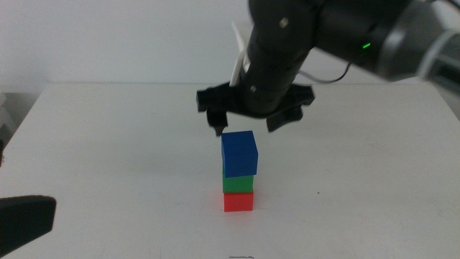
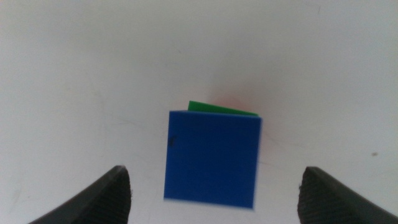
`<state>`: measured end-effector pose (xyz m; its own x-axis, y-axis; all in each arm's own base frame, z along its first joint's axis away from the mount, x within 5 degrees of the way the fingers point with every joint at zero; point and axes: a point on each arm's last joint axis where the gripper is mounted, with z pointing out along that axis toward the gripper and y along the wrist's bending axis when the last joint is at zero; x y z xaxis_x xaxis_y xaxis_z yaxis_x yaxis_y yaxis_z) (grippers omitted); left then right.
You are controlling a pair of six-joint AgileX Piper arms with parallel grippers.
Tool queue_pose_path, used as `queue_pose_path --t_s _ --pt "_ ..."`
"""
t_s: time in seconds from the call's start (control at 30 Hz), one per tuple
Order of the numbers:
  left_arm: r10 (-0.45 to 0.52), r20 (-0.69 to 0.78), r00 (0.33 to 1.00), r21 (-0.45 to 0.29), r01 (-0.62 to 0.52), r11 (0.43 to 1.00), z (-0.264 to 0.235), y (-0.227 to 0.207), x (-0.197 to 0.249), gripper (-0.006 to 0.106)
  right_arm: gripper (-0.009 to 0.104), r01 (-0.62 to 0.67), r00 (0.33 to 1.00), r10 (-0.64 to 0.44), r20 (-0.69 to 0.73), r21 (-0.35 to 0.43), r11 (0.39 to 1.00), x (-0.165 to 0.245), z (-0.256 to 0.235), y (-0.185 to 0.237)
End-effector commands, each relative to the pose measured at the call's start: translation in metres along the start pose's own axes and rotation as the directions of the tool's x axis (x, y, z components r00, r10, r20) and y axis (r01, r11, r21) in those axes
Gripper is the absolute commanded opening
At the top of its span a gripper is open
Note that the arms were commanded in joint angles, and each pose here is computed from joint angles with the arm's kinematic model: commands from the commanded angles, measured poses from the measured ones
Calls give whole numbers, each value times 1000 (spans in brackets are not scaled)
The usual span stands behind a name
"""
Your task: Stack red cubes first, then green, then blue cubes in a specific spot.
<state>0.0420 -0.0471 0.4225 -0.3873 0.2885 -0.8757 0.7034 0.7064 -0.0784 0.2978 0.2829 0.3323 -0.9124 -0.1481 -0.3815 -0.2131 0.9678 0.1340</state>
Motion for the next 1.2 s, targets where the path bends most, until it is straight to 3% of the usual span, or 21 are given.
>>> queue_pose_path --t_s 0.0,0.2,0.3,0.47,0.67,0.8,1.17 --pt "-8 79 997 13 7 1000 -2 -1 -11 94 74 37 989 -30 146 -49 998 -4 -59 -9" --pt "-8 79 997 13 7 1000 -2 -1 -11 94 74 174 946 -138 292 -99 980 6 -129 -32" --pt "-8 79 997 13 7 1000 -2 -1 -11 94 74 193 906 -137 401 -102 976 14 -160 -60" --pt "-8 79 997 13 7 1000 -2 -1 -11 94 74 114 777 -23 629 -105 988 45 -195 -120" --pt "-8 79 997 13 7 1000 -2 -1 -11 94 74 -37 672 49 739 -33 999 102 -201 -185" --pt "-8 79 997 13 7 1000 -2 -1 -11 94 74 -93 608 63 791 -8 996 128 -201 -203" --pt "-8 79 997 13 7 1000 -2 -1 -11 94 74 -86 615 18 788 44 995 133 -198 -207"
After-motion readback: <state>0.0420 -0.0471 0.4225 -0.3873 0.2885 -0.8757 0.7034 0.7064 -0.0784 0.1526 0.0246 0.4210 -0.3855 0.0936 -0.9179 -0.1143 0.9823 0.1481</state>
